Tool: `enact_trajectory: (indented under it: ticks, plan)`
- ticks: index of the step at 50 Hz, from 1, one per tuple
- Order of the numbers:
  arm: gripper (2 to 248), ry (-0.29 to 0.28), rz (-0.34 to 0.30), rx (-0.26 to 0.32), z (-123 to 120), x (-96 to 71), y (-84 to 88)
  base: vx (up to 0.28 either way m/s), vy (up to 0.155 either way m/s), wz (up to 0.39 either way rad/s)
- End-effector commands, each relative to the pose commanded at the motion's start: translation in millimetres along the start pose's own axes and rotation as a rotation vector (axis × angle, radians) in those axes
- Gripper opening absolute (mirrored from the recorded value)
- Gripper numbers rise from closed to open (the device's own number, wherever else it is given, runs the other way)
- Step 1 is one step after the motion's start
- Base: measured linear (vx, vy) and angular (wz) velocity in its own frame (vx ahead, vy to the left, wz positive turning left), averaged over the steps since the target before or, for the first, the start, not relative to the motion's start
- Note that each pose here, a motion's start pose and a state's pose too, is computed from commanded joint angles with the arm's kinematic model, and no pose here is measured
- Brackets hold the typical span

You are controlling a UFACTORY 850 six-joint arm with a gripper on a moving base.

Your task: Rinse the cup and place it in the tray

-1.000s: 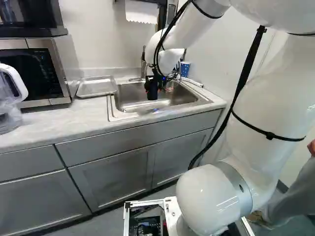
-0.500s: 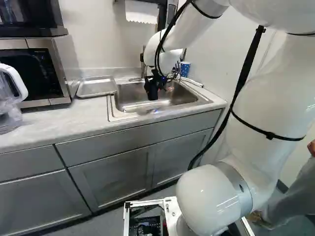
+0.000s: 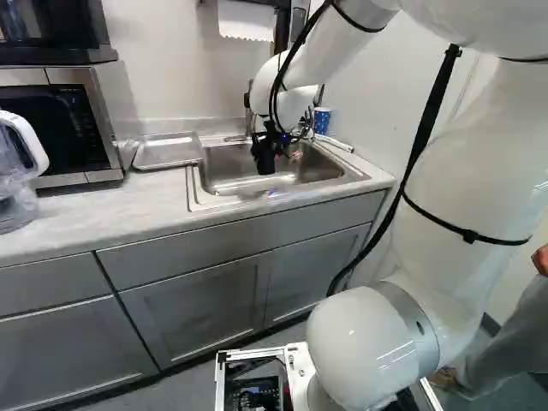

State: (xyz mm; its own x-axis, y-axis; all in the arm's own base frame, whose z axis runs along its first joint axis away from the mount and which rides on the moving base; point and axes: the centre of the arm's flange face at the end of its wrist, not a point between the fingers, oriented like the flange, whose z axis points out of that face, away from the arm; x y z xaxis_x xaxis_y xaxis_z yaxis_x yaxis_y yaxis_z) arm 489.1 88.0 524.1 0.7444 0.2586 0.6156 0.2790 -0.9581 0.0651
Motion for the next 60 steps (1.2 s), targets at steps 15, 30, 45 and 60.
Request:
enact_trajectory:
  ticks: [15,30,45,60]
  plan:
    - [121,0.000,0.000,0.000,0.0,0.0,0.0,0.000,0.000,0.000]
    - [121,0.000,0.000,0.000,0.0,0.0,0.0,0.000,0.000,0.000]
    - [121,0.000,0.000,0.000,0.0,0.0,0.0,0.000,0.000,0.000]
    - [121,0.000,0.000,0.000,0.0,0.0,0.0,0.000,0.000,0.000]
